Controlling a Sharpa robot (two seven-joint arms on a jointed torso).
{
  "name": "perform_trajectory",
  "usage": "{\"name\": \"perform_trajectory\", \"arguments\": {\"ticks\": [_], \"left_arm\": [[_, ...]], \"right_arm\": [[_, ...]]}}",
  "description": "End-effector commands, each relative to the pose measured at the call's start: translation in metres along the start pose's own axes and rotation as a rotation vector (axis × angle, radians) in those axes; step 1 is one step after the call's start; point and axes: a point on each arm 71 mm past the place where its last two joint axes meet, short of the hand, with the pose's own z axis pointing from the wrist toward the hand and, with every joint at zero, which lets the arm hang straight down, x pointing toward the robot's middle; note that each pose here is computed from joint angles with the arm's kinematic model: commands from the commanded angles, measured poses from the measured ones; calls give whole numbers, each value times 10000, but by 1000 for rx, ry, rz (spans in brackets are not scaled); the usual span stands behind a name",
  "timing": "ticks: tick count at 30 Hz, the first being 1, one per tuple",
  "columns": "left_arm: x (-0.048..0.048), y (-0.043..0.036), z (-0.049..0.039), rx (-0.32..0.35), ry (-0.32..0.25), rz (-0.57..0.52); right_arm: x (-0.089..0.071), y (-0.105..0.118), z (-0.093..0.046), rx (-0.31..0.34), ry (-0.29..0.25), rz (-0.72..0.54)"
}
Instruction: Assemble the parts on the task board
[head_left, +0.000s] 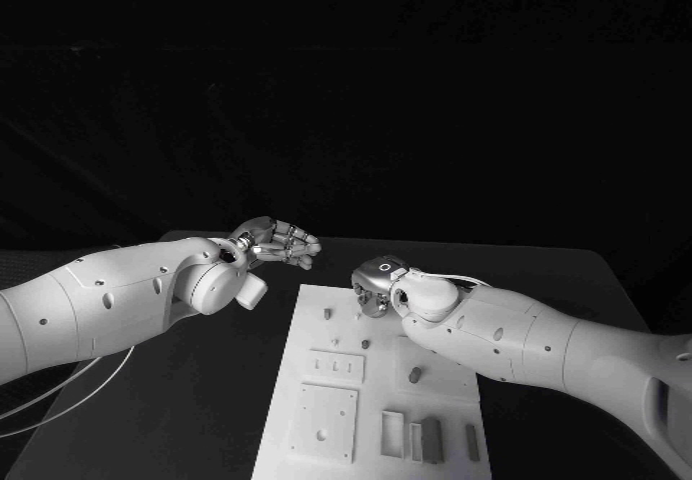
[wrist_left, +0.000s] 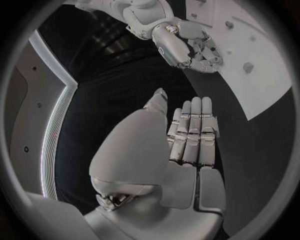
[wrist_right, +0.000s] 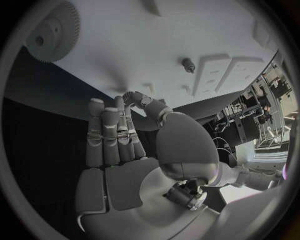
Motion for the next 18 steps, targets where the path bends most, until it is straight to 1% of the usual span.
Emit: {"name": "perform_trajectory", "arguments": {"ticks": [1, 13, 18], "left_arm": [[15, -27, 6, 10, 4, 1], [-3, -24, -2, 9, 0, 2], [-21, -18, -8, 8, -4, 2]], "right_arm": [[8, 16, 3, -9, 11, 10], [18, -31, -18, 2, 11, 16], [20, -92, -39, 13, -5, 23]]}}
